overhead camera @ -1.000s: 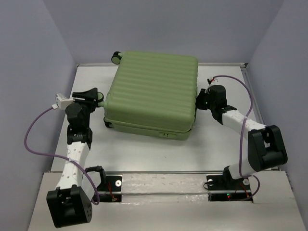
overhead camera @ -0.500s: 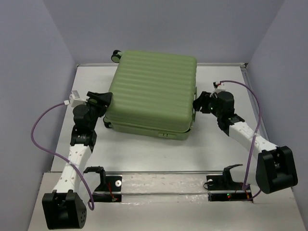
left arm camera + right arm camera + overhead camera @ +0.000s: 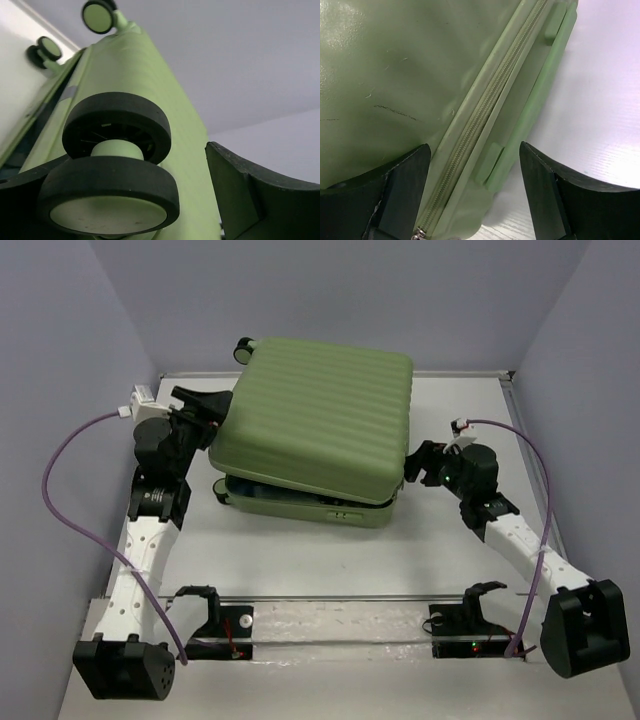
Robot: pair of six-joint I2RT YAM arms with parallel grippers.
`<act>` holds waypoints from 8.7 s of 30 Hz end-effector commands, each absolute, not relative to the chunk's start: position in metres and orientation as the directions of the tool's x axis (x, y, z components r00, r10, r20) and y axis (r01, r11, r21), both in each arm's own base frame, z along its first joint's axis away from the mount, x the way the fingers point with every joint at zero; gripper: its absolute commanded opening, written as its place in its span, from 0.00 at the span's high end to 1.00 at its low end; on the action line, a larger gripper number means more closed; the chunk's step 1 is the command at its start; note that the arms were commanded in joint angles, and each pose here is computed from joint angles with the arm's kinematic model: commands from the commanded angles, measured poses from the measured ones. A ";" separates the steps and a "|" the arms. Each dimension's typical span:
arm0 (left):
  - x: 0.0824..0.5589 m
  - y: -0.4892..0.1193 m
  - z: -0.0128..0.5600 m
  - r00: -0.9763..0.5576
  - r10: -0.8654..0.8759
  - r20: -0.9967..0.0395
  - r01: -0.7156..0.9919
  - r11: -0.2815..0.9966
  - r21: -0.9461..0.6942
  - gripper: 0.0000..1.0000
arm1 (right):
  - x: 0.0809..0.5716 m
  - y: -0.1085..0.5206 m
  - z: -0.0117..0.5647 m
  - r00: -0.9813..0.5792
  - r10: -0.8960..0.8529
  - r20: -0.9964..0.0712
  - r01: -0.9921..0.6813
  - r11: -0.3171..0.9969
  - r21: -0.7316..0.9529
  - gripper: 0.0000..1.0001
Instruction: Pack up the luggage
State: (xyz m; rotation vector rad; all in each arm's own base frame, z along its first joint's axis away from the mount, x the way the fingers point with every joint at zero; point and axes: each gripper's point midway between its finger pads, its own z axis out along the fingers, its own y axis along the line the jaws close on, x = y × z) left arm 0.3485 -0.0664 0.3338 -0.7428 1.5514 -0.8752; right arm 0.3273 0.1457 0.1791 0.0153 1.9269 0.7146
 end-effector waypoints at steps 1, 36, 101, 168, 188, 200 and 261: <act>0.304 -0.121 0.483 -0.185 -0.820 -0.542 0.460 0.415 -0.785 0.04 | 0.307 0.182 0.175 -0.547 0.269 -0.793 -0.432 0.721 0.542 0.20; 0.297 -0.103 0.258 -0.372 -0.751 -0.546 0.076 0.562 -0.824 0.01 | 0.272 0.101 0.102 -0.523 0.455 -0.721 0.052 0.861 0.506 0.93; 0.170 -0.224 0.232 -0.514 -0.283 -0.809 0.527 0.641 -0.559 0.70 | 0.293 0.213 0.113 -0.542 0.301 -0.785 -0.387 0.740 0.551 0.66; 0.276 -0.284 0.258 -0.385 -0.375 -0.843 0.418 0.744 -0.522 0.64 | 0.184 0.270 0.118 -0.346 0.119 -0.931 -0.739 0.576 0.348 0.93; 0.252 -0.280 0.267 -0.421 -0.361 -0.832 0.480 0.690 -0.542 0.62 | 0.163 0.281 0.113 -0.469 0.046 -0.882 -0.541 0.775 0.328 0.68; 0.202 -0.247 0.178 -0.569 -0.284 -0.771 0.428 0.699 -0.573 0.61 | 0.239 0.228 0.175 -0.351 0.016 -0.936 -0.539 0.814 0.216 0.50; 0.236 -0.268 0.246 -0.467 -0.234 -0.853 0.501 0.725 -0.473 0.13 | 0.172 0.326 0.172 -0.447 0.178 -0.877 -0.692 0.553 0.465 0.93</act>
